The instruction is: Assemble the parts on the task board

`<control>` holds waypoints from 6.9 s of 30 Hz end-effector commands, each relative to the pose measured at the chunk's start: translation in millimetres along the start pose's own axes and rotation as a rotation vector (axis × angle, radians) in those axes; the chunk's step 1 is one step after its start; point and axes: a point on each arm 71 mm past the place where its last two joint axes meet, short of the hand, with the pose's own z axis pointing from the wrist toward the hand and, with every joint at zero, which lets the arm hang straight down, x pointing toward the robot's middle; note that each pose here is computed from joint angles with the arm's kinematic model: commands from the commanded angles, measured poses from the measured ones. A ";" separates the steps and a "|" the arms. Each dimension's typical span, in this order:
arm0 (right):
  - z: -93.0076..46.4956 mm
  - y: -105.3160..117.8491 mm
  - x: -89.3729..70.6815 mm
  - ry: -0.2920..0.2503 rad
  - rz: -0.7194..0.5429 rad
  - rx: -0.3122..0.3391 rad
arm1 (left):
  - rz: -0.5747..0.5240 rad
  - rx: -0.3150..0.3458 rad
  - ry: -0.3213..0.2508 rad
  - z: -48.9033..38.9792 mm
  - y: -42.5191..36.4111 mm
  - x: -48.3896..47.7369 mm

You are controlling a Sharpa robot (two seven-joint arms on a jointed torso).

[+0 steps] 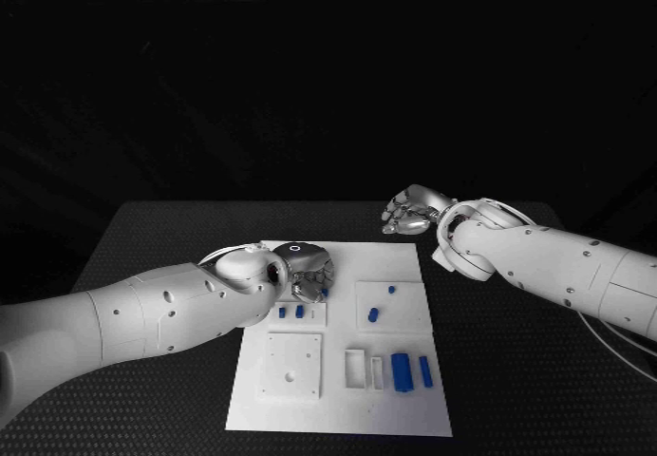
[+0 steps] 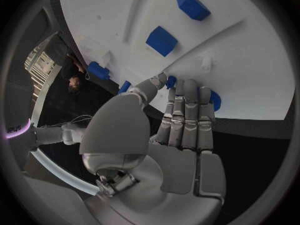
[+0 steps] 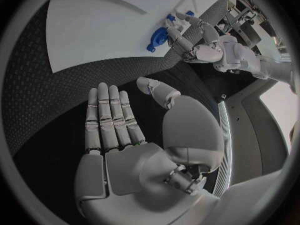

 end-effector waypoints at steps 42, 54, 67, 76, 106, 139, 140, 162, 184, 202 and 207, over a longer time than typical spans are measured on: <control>0.3 2.2 2.1 0.018 0.004 -0.014 | 0.030 0.023 0.071 6.0 -8.9 15.4; -0.3 3.1 2.6 0.020 0.006 -0.018 | 0.042 0.009 0.057 5.5 -6.4 14.5; -0.4 2.5 2.7 0.022 0.006 -0.017 | 0.035 0.036 -0.037 3.7 -7.0 9.3; -0.5 1.9 2.7 0.024 0.006 -0.015 | 0.032 0.037 -0.062 1.9 -5.7 8.5; -0.7 0.8 3.5 0.029 0.006 -0.014 | 0.043 0.018 -0.011 1.1 -4.2 12.9; -1.4 1.1 3.9 0.031 0.009 -0.015 | 0.060 0.019 0.036 2.8 -6.0 16.1; -1.4 1.2 3.9 0.031 0.009 -0.015 | 0.060 0.019 0.038 2.9 -6.0 16.2; -1.4 2.2 4.4 0.032 0.010 -0.018 | 0.060 0.027 0.048 3.5 -6.8 17.2; -1.3 1.4 3.8 0.030 0.009 -0.016 | 0.029 0.038 -0.040 -1.3 -6.6 12.0; -1.6 0.5 3.6 0.032 0.009 -0.015 | -0.058 0.028 -0.117 -8.6 -3.3 -10.5; -2.1 -0.8 3.0 0.032 0.008 -0.012 | -0.088 0.020 -0.087 -14.1 0.5 -10.6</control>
